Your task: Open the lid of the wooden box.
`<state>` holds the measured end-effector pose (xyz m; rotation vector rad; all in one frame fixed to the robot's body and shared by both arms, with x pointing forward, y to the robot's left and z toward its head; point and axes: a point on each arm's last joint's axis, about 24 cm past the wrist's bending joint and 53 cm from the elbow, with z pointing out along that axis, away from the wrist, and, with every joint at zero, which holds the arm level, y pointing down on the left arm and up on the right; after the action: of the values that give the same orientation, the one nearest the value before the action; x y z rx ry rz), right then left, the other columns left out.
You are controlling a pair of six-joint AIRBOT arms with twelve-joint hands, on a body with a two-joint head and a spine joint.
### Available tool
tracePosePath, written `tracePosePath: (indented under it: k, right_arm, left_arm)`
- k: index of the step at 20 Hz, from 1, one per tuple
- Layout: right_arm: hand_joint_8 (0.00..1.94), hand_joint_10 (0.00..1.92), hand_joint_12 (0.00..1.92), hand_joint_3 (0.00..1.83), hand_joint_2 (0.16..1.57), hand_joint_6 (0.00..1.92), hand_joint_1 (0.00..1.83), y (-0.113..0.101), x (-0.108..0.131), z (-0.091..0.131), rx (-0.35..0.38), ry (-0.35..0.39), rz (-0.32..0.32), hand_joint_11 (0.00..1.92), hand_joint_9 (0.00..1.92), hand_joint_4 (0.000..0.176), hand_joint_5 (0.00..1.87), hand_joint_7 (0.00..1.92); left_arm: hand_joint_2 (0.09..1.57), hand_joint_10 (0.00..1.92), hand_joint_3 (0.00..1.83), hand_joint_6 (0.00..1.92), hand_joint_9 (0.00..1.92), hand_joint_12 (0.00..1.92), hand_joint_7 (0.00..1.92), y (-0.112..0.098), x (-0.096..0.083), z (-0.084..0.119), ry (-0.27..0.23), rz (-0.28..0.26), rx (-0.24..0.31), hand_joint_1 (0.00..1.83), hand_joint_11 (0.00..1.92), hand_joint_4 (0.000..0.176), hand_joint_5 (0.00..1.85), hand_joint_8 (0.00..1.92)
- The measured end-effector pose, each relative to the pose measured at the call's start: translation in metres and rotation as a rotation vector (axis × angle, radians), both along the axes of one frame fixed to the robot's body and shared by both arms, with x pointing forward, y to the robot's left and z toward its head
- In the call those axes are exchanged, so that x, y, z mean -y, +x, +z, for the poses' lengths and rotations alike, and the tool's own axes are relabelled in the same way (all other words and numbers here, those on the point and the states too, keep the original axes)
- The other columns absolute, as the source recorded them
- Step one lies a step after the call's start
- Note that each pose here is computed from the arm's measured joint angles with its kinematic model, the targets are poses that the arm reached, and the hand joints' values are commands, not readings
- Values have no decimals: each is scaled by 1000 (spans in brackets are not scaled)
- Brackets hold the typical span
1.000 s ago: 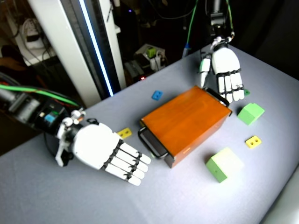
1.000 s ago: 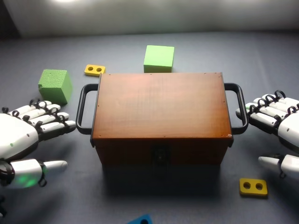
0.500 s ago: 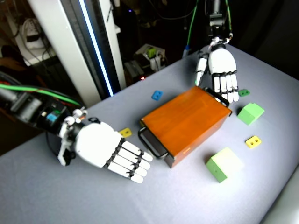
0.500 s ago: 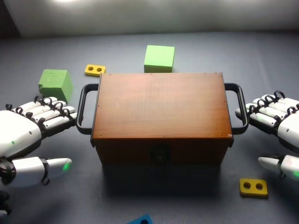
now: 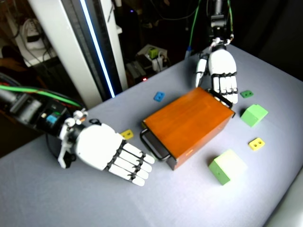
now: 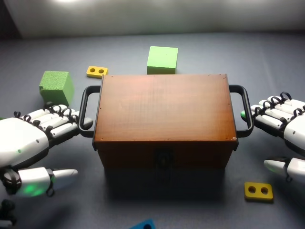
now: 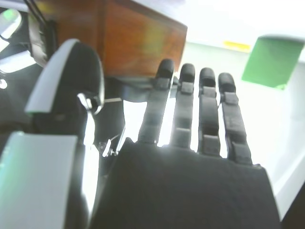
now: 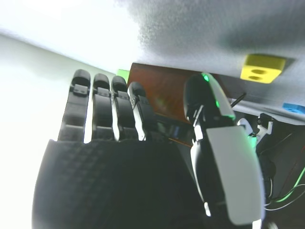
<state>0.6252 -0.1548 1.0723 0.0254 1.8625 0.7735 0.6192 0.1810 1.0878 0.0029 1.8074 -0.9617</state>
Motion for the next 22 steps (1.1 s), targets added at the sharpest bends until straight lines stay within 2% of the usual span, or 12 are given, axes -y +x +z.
tracePosePath:
  k: [8,11,15,18,22]
  right_arm:
    - [0,0,0,0,1371,0,548,-1,-2,0,2,-2,7,0,0,0,0,0]
    - [0,0,0,4,1381,0,493,-2,-3,0,5,-4,14,0,0,0,0,0]
    - [0,0,0,0,1376,0,539,-1,-9,6,22,5,24,0,0,0,0,0]
    - [0,0,0,2,1381,0,474,-1,-15,6,21,13,33,0,0,0,0,0]
    - [0,0,0,1,1381,0,531,-1,-18,5,18,14,41,0,0,0,0,0]
  left_arm:
    - [1375,0,6,0,0,0,0,1,2,-1,-12,-3,-3,183,0,0,0,0]
    - [1374,0,2,1,0,0,0,1,2,-1,-15,-3,-5,210,0,0,2,0]
    - [1367,0,0,1,0,0,0,1,3,0,-17,-3,-6,235,0,0,4,0]
    - [1367,0,0,5,0,0,0,1,3,-1,-16,-4,-6,262,0,0,17,0]
    - [1382,0,5,0,0,0,0,1,3,0,-17,-3,-6,219,0,0,0,0]
